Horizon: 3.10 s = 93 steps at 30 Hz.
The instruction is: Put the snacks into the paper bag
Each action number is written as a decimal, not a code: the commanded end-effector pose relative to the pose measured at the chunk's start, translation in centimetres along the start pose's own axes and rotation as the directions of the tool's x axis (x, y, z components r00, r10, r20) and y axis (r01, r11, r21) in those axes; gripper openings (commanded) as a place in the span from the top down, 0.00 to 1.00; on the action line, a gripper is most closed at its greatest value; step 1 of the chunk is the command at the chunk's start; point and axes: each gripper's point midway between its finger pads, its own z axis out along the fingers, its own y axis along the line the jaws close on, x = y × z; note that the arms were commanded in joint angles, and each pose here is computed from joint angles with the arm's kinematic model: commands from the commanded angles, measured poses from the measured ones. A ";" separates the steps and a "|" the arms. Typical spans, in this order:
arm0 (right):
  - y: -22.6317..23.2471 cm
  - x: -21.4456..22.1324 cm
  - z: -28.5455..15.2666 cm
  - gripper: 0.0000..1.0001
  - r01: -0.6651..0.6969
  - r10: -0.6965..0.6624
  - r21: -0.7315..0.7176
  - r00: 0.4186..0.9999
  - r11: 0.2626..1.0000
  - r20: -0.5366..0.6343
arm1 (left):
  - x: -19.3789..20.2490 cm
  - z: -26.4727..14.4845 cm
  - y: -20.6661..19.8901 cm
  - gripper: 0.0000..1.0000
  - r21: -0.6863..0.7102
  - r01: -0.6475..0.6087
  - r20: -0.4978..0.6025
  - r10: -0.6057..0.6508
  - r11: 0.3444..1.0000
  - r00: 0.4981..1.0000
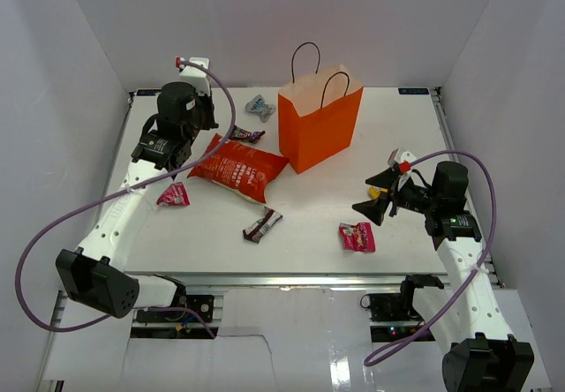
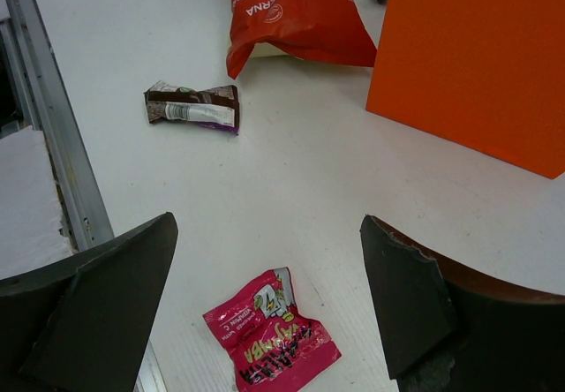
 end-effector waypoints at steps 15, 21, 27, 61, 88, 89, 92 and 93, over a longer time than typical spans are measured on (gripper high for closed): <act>0.0 -0.4 0.1 0.10 0.026 -0.026 -0.007 1.000 1.000 0.005 | 12.3 -5.0 -8.5 0.29 0.384 0.147 -0.292 -0.031 0.912 0.956; 0.0 -0.4 0.1 0.10 0.027 -0.027 -0.007 1.000 1.000 0.005 | 16.1 -3.9 -11.5 0.20 0.287 0.022 -0.320 0.075 0.958 0.944; -0.1 -0.3 0.1 0.10 0.025 -0.025 -0.006 1.000 1.000 0.003 | 19.2 -2.2 -11.4 0.19 0.068 -0.198 -0.305 0.210 0.978 0.929; 0.3 -0.4 0.1 0.10 0.032 -0.032 -0.025 0.999 0.999 0.008 | 23.7 3.0 -9.8 0.81 -0.097 -0.526 -0.334 0.471 0.845 0.817; 0.5 -0.5 0.0 0.10 0.039 -0.039 -0.030 0.999 0.999 0.014 | 0.6 -6.0 -7.8 1.00 0.160 0.007 0.147 -0.031 0.987 0.989; 0.5 -0.5 0.0 0.10 0.039 -0.039 -0.028 0.999 0.999 0.013 | -0.3 -6.5 -8.1 1.00 0.181 0.012 0.159 -0.041 0.983 0.986; 0.5 -0.5 0.0 0.10 0.039 -0.039 -0.030 0.999 0.999 0.014 | -3.9 -8.2 -9.1 1.00 0.259 0.033 0.197 -0.086 0.965 0.977; 0.5 -0.5 0.0 0.10 0.039 -0.039 -0.028 0.999 0.999 0.013 | -5.5 -9.0 -9.6 1.00 0.294 0.041 0.210 -0.106 0.955 0.972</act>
